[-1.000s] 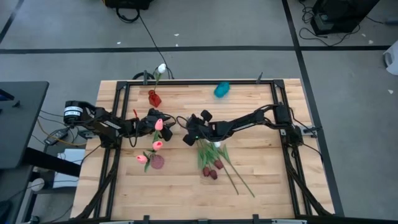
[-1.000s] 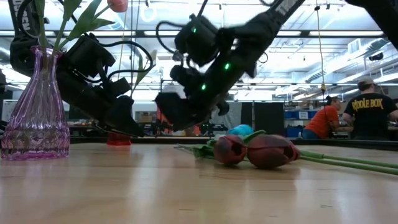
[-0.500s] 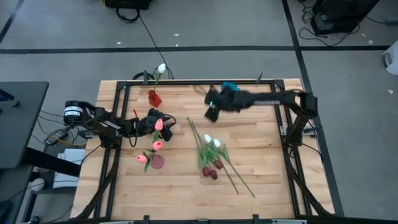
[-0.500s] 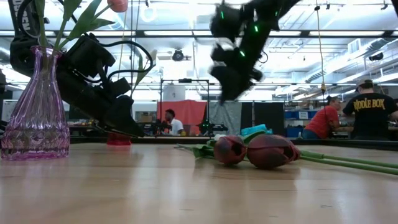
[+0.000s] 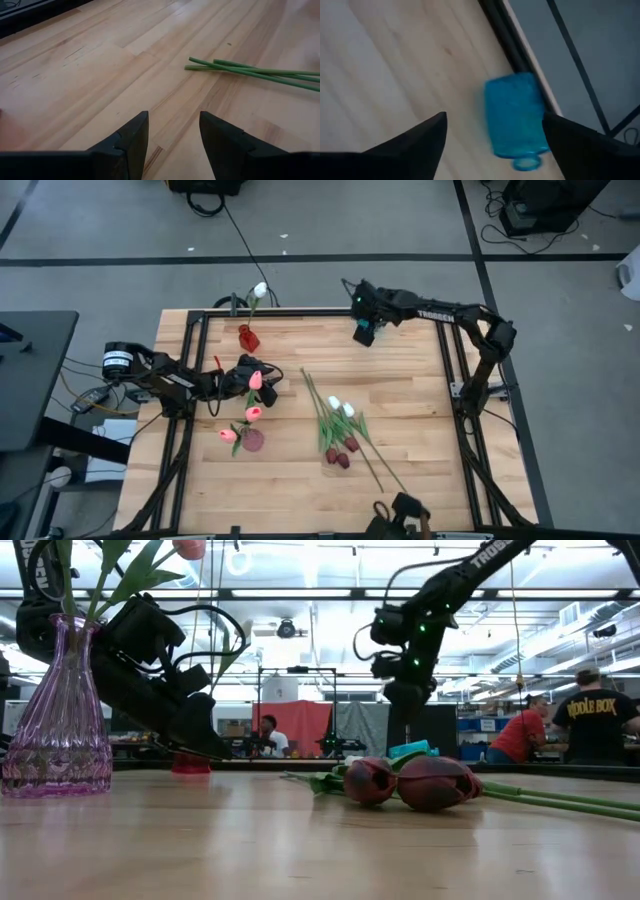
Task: Sort flowers into vase by color
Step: Adjust the blue vase
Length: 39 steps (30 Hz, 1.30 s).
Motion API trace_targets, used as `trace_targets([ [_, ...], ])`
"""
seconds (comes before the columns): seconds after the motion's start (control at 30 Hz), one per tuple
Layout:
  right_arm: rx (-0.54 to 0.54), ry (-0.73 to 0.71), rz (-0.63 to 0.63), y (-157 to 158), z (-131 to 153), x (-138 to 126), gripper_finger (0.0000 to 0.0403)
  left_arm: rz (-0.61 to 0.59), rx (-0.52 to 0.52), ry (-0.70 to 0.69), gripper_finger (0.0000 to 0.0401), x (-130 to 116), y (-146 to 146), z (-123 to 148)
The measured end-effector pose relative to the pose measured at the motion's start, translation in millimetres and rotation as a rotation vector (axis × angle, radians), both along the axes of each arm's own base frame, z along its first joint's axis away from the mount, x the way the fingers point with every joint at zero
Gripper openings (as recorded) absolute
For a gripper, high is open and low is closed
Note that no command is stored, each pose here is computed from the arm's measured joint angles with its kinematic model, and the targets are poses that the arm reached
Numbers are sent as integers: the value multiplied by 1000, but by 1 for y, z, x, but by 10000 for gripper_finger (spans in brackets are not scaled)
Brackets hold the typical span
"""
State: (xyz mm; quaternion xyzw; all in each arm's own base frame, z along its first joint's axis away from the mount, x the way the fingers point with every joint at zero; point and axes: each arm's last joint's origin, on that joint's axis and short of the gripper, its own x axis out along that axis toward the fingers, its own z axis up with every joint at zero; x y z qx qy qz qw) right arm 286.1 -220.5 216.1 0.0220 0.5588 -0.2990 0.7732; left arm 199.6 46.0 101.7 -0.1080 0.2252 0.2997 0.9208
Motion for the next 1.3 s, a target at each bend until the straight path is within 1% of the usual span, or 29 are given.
trace_targets([
  [0.13,21,-6,26,-18,0,-14,382,0,0,0,182,0,0,0],
  [0.2,20,-18,30,-27,0,-20,395,0,1,-3,182,0,0,0],
  [0.3,23,-39,40,-40,1,-30,392,0,1,-4,182,0,0,0],
  [0.37,36,-84,36,-47,1,-35,390,0,1,-5,182,0,0,0],
  [0.5,29,-117,48,-54,-5,-41,394,0,2,-10,182,0,0,1],
  [0.63,12,-123,69,-53,-14,-43,398,0,3,-15,182,1,0,1],
  [1.0,77,-60,62,-38,-51,-56,390,0,5,-28,182,1,0,2],
  [1.1,87,-67,74,-34,-56,-56,379,0,6,-27,182,1,0,2],
  [1.3,166,-40,92,-17,-66,-54,348,0,5,-27,182,1,0,2],
])
